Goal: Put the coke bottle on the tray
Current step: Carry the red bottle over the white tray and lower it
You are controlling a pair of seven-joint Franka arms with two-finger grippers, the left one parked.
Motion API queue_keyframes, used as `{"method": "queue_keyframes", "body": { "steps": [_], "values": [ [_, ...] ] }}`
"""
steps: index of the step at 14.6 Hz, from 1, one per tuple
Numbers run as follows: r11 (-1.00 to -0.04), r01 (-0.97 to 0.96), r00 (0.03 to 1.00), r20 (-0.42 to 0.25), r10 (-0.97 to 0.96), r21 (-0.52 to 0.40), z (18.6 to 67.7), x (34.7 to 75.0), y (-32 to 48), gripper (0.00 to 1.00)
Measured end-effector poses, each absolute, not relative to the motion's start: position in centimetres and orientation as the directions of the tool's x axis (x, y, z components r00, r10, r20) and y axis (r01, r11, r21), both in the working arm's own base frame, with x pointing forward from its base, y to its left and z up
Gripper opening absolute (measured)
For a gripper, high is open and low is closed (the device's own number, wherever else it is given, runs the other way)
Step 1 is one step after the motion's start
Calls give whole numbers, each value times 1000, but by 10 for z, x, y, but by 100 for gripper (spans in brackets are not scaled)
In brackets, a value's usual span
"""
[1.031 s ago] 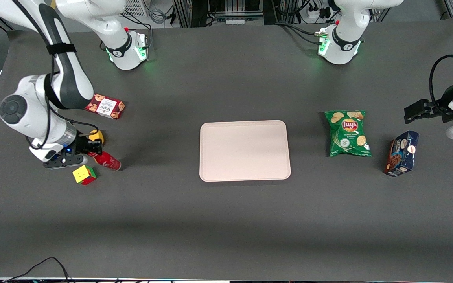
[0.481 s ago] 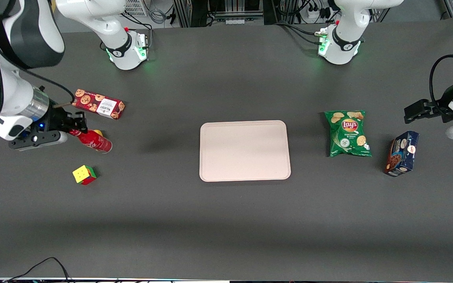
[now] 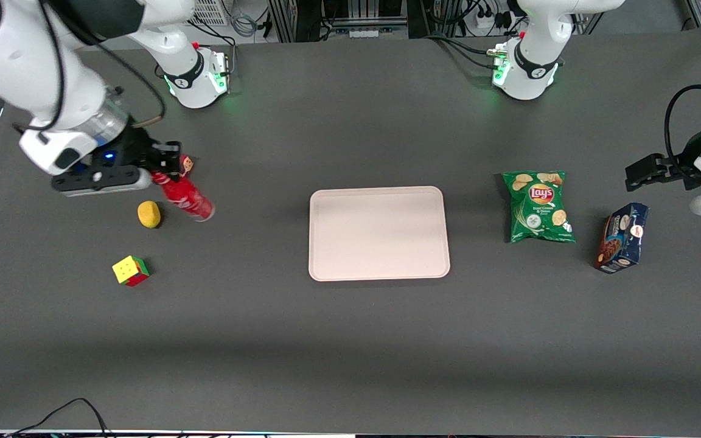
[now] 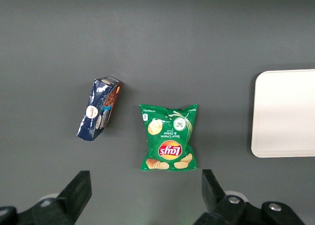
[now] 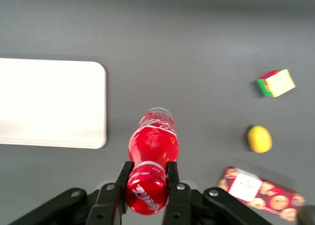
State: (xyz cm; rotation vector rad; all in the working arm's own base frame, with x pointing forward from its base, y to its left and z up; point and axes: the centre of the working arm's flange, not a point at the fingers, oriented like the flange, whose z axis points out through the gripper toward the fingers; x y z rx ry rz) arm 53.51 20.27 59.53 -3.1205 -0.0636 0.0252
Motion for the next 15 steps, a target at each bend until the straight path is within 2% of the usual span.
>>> {"method": "queue_keyframes", "body": {
  "steps": [3,6,8,15],
  "values": [
    [-998,-34,998,-45,-32,-47,582,534,267,32],
    [-995,-87,989,-121,-80,-51,540,542,318,32],
    [-993,-103,985,-141,-94,-52,511,547,341,32],
    [-987,-161,985,-65,-160,-6,425,542,426,32]
  ]
}}
